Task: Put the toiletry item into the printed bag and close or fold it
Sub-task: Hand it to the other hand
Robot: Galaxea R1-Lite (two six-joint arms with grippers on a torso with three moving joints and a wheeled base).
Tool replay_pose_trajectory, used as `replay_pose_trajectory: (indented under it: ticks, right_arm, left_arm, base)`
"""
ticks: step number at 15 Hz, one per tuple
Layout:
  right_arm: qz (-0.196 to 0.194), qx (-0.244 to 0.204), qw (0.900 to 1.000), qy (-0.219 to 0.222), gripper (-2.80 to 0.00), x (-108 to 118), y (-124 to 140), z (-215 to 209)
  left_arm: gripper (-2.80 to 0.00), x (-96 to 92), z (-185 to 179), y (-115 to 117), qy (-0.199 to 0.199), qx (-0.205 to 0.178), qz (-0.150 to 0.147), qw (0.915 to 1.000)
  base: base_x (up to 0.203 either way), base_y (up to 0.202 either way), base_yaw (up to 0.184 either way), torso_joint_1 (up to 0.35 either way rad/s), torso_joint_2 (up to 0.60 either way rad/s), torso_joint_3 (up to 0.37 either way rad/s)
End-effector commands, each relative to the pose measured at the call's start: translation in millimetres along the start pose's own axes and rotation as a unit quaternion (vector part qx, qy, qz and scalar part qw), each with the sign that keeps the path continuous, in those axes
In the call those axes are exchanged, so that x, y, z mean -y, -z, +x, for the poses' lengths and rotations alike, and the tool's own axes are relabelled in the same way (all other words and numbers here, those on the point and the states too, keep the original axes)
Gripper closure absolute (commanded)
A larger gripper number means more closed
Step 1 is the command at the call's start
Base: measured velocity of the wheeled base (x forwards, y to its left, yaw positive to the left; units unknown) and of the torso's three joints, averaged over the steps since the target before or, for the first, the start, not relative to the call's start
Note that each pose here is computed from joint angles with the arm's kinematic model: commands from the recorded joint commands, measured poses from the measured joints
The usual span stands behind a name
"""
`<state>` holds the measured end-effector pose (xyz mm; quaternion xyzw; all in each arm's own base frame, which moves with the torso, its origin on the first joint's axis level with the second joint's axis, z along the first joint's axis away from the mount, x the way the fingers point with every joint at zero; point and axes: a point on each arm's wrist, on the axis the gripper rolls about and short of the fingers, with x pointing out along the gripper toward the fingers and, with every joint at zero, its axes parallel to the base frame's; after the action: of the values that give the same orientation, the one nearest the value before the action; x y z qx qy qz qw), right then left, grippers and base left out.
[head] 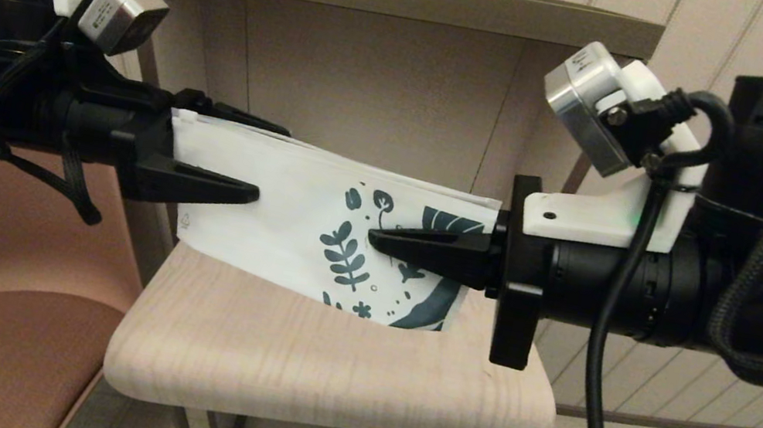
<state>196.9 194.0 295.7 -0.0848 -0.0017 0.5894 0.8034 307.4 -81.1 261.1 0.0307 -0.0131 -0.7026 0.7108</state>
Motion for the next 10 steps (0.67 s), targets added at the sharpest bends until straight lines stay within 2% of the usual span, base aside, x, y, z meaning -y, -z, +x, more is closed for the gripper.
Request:
replay_pose_trajectory:
  ticks: [1, 4, 10]
  right_arm:
    - [-0.004, 0.005, 1.0, -0.001, 0.0, -1.6, -2.7, -2.6]
    - [-0.004, 0.006, 1.0, -0.001, 0.0, -1.7, -3.0, -2.8]
    - [-0.004, 0.003, 1.0, -0.002, 0.0, -2.2, -1.5, -3.1]
  left_arm:
    - [-2.8, 1.9, -0.5, 2.8, -0.009, -0.009, -0.033, 0.9994]
    - [-2.8, 9.0, -5.2, -5.0, -0.016, -0.008, -0.024, 0.9995]
    - [-2.8, 8.9, -17.4, -7.6, -0.036, -0.008, -0.02, 0.9991]
  base:
    - [0.0, 0.0, 0.0, 0.0, 0.0, 0.0]
    - [0.0, 0.0, 0.0, 0.0, 0.0, 0.0]
    - [0.0, 0.0, 0.0, 0.0, 0.0, 0.0]
